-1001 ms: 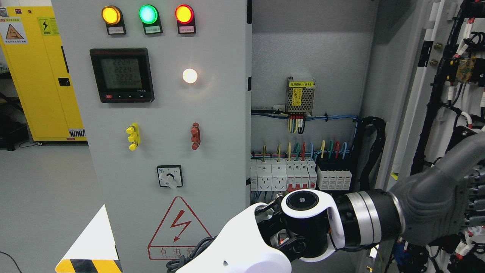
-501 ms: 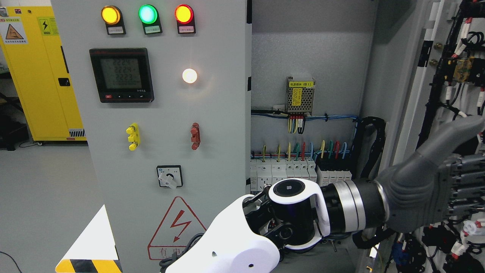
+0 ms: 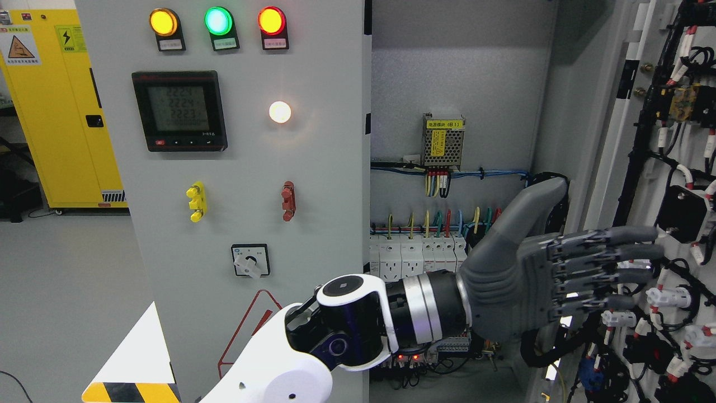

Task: Open door with both hands
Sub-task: 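Withdraw the left hand down out of the cabinet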

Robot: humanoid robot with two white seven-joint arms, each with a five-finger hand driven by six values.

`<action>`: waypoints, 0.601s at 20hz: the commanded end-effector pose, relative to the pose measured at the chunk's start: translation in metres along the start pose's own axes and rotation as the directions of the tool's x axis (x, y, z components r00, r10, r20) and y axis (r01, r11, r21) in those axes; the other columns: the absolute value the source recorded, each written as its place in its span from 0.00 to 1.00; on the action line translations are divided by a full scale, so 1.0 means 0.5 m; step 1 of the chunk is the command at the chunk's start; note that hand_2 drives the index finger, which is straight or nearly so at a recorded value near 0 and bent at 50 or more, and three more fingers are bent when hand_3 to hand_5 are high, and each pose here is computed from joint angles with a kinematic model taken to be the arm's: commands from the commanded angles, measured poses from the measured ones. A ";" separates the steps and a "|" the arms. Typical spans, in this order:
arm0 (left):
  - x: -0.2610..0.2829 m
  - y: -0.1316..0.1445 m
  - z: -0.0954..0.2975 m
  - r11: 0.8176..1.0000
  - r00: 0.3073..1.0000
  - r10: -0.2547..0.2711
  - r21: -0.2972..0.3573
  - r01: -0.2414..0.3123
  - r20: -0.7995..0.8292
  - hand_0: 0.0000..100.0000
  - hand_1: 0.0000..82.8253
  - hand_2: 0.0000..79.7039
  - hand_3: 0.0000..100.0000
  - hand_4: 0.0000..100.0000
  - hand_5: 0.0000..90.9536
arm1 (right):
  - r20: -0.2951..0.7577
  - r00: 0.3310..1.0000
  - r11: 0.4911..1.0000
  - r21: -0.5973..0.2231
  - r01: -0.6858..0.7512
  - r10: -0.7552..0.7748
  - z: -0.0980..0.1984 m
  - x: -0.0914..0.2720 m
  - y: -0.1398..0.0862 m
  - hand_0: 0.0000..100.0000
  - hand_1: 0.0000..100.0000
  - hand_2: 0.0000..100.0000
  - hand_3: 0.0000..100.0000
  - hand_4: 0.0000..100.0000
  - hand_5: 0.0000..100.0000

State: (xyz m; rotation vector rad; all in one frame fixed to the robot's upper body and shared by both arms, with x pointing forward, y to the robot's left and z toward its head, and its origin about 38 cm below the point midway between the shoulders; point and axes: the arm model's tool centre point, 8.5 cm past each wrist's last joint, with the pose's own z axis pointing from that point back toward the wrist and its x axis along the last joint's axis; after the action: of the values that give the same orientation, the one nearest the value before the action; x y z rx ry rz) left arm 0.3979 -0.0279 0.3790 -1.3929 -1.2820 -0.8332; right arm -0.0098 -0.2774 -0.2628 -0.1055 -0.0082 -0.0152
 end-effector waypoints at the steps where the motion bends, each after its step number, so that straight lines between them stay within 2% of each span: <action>1: -0.123 0.048 0.189 0.976 0.997 -0.056 0.208 0.067 -0.060 0.00 0.00 0.00 0.00 0.00 0.00 | 0.002 1.000 1.000 0.003 0.000 0.000 0.000 0.002 0.004 0.21 0.14 0.00 0.00 0.00 0.00; 2: -0.159 0.053 0.202 0.966 0.994 -0.067 0.242 0.086 -0.086 0.00 0.00 0.00 0.00 0.00 0.00 | 0.002 1.000 1.000 0.003 0.000 0.000 0.000 0.002 0.004 0.21 0.14 0.00 0.00 0.00 0.00; 6: -0.301 0.050 0.259 0.933 0.990 -0.031 0.352 0.078 -0.138 0.00 0.00 0.00 0.00 0.00 0.00 | 0.003 1.000 1.000 0.003 -0.005 0.005 0.000 0.002 0.004 0.21 0.14 0.00 0.00 0.00 0.00; 8: -0.362 0.039 0.287 0.915 0.986 -0.037 0.392 0.098 -0.161 0.00 0.00 0.00 0.00 0.00 0.00 | 0.004 1.000 1.000 0.004 -0.008 0.008 0.000 0.002 0.005 0.21 0.14 0.00 0.00 0.00 0.00; 9: -0.393 0.032 0.305 0.907 0.986 -0.021 0.412 0.089 -0.166 0.00 0.00 0.00 0.00 0.00 0.00 | 0.004 1.000 1.000 0.004 -0.008 0.008 0.000 0.002 0.005 0.21 0.14 0.00 0.00 0.00 0.00; 12: -0.486 -0.002 0.355 0.881 0.987 0.076 0.474 0.002 -0.145 0.00 0.00 0.00 0.00 0.00 0.00 | 0.001 1.000 1.000 0.004 -0.006 0.006 0.000 0.001 0.005 0.21 0.14 0.00 0.00 0.00 0.00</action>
State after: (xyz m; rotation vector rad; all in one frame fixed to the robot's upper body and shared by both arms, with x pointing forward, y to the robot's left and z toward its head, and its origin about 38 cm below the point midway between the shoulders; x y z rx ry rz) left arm 0.3740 0.0425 0.1903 -1.0600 -1.3184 -0.6074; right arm -0.0091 -0.2773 -0.2629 -0.1052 -0.0109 -0.0110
